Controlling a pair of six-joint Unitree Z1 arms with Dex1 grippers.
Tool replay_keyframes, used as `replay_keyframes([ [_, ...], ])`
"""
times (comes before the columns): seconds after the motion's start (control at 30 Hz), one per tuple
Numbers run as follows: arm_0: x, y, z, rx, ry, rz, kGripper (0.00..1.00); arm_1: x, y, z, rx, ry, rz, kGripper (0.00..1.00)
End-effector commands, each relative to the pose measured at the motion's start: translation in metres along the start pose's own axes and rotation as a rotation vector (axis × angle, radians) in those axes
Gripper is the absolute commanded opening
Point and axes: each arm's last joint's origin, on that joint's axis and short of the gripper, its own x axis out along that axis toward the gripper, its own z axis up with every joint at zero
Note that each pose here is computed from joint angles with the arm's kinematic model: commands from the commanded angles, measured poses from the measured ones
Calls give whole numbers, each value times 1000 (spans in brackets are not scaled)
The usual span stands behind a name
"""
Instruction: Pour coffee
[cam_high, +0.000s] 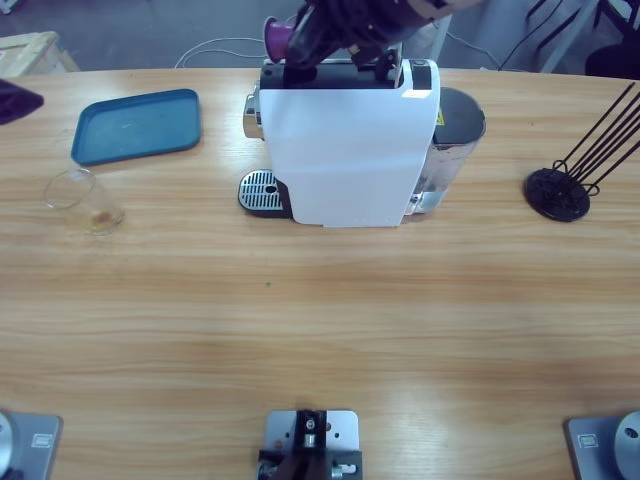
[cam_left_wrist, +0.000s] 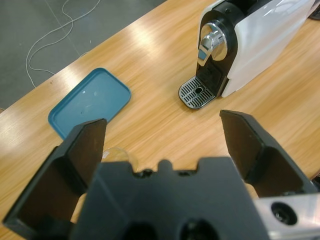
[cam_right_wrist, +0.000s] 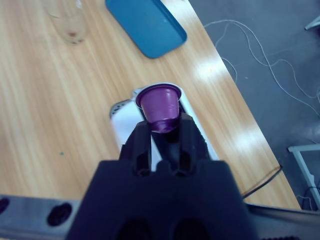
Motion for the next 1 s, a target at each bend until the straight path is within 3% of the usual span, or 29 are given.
replay_keyframes([
  [0.03, 6, -3, -5, 3, 9, -63, 1000, 38, -7, -25, 5, 109, 22, 0],
  [0.17, 5, -5, 2, 17, -10, -113, 1000, 41, -9, -27, 10, 116, 24, 0],
  [0.73, 10, -7, -8, 44, 25, -136, 1000, 41, -8, -30, 22, 105, 81, 0],
  [0.77, 10, -7, -8, 44, 24, -135, 1000, 41, -8, -31, 23, 114, 81, 63],
  [0.8, 10, -7, -8, 44, 23, -135, 1000, 40, -8, -31, 25, 127, 77, 419],
  [0.83, 9, -7, -9, 44, 23, -135, 1000, 39, -9, -32, 24, 133, 67, 687],
  [0.87, 10, -7, -9, 44, 24, -135, 1000, 37, -9, -32, 23, 136, 60, 818],
  [0.93, 10, -7, -10, 44, 28, -136, 1000, 34, -9, -32, 22, 134, 47, 953],
  [1.0, 11, -7, -10, 44, 29, -136, 1000, 29, -11, -28, 20, 114, 37, 1000],
])
